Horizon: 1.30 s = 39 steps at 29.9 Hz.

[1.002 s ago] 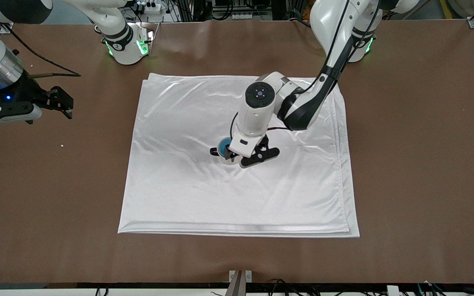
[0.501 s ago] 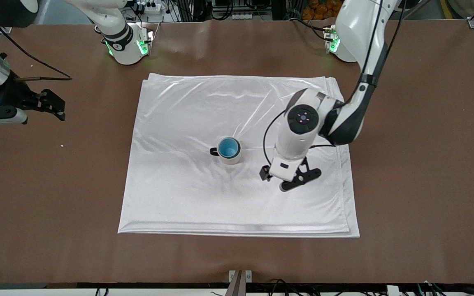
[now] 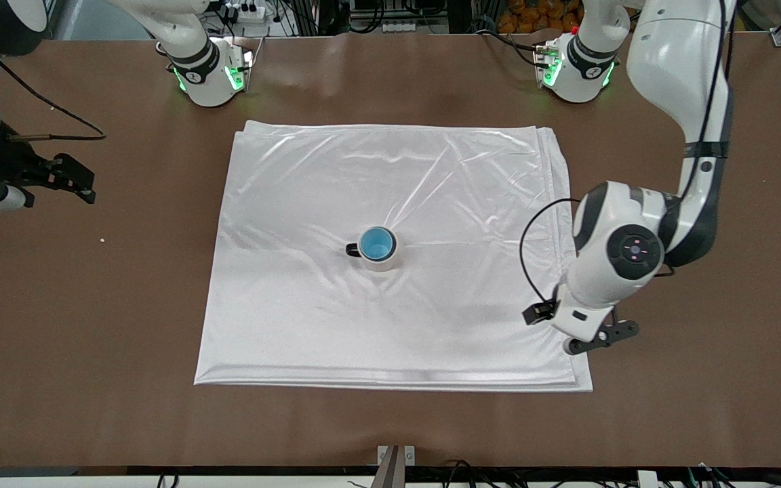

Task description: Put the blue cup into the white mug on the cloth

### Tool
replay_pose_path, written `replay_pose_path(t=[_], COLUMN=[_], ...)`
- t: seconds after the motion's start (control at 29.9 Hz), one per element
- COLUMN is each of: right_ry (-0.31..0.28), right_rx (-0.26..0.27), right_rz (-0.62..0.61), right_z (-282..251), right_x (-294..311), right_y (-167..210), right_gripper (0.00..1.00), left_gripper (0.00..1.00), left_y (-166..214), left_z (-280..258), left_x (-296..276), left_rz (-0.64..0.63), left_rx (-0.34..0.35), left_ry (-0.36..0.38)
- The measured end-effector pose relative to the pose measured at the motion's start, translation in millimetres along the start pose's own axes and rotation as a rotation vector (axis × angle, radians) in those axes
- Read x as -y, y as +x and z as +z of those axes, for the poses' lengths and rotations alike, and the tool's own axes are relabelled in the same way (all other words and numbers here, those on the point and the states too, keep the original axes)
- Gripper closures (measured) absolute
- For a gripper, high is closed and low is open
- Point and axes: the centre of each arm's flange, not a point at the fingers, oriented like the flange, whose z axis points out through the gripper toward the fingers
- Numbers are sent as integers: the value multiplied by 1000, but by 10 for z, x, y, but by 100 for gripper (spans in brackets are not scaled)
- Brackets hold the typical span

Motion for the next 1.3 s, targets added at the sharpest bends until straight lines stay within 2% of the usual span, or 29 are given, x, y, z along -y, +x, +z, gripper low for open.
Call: replay_pose_path(t=[0.2,0.4,0.6,0.94,1.17,1.3], right_ry=[1,2,2,4,4,4], right_rx=[-4,-10,-8,13,11,9], right_rz=[21,33,43,54,94,123], right_z=[0,-2,13,152,156,151], right_x=[-124,-195,-254,-306,-305,-305], right_y=[-1,1,1,54,60,62], right_gripper=[0,0,0,0,0,0], left_gripper=[0,0,0,0,0,0], left_y=[309,254,3,-709,-881,-950], left_z=[-302,-720,-1277,-1997,-2395,-2634], left_x=[755,1174,1485,1762,2004,2107], left_rz=[67,196,233,233,172,157], left_rx=[15,84,80,39,30,28], left_ry=[4,20,3,-13,-94,-111])
